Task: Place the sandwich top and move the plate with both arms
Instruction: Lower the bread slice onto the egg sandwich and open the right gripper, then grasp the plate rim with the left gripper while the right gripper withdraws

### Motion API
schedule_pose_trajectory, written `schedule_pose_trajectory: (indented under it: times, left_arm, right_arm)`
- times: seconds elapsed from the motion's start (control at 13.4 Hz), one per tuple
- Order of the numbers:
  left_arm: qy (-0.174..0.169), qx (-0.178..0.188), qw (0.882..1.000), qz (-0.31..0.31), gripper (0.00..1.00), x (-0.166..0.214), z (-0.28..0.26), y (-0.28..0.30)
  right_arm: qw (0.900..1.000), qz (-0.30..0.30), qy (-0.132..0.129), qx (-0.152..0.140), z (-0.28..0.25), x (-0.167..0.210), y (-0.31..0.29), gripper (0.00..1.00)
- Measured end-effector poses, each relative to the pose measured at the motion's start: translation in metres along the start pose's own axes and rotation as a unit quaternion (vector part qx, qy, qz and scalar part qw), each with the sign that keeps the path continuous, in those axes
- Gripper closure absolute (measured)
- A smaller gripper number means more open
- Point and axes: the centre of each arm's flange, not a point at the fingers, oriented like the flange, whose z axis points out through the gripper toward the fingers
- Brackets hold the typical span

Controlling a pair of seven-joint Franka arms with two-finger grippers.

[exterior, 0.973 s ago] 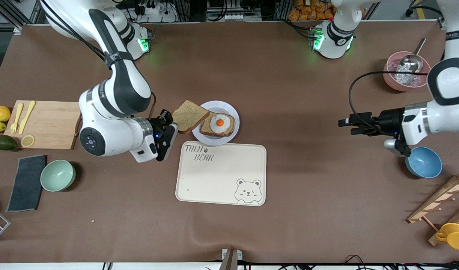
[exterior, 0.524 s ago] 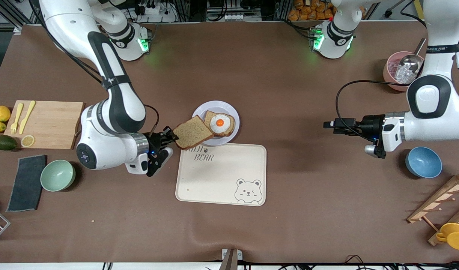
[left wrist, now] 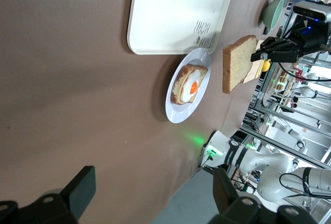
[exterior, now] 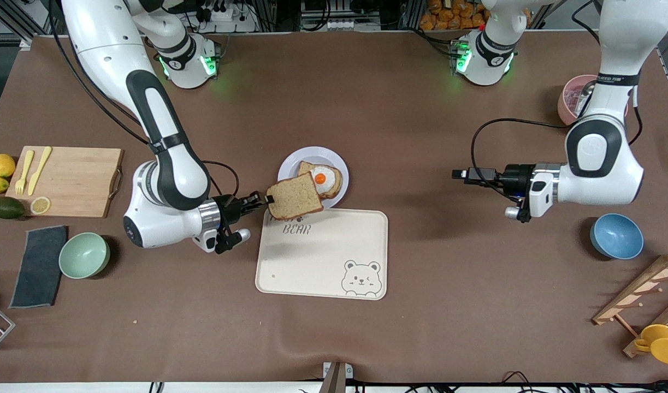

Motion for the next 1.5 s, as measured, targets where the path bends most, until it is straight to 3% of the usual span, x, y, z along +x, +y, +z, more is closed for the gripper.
schedule_pose_trajectory:
  times: [0.22, 0.37, 0.6, 0.97, 1.12, 1.5]
  left_arm:
    - [-0.025, -0.007, 1.000, 0.014, 0.00, -0.002, 0.032, -0.022]
    - [-0.022, -0.027, 0.999, 0.027, 0.00, -0.003, 0.049, -0.040]
    - [0.013, -0.084, 0.996, 0.031, 0.00, -0.004, 0.072, -0.058]
    - [0.054, -0.149, 0.986, 0.043, 0.00, 0.004, 0.127, -0.075]
    - [0.050, -0.158, 0.985, 0.038, 0.00, 0.004, 0.148, -0.078]
    - [0.040, -0.168, 0.985, 0.025, 0.00, 0.004, 0.176, -0.088]
  right_arm:
    - [0.998, 0.046, 0.038, 0.010, 0.003, -0.018, 0.006, 0.93]
    - [0.997, 0.061, 0.050, 0.018, 0.013, -0.035, 0.002, 0.93]
    - [0.993, 0.094, 0.048, 0.043, 0.038, -0.057, 0.005, 0.93]
    - [0.988, 0.130, 0.038, 0.068, 0.075, -0.076, 0.012, 0.93]
    - [0.987, 0.138, 0.047, 0.062, 0.092, -0.079, 0.010, 0.93]
    - [0.986, 0.148, 0.042, 0.060, 0.113, -0.088, 0.014, 0.93]
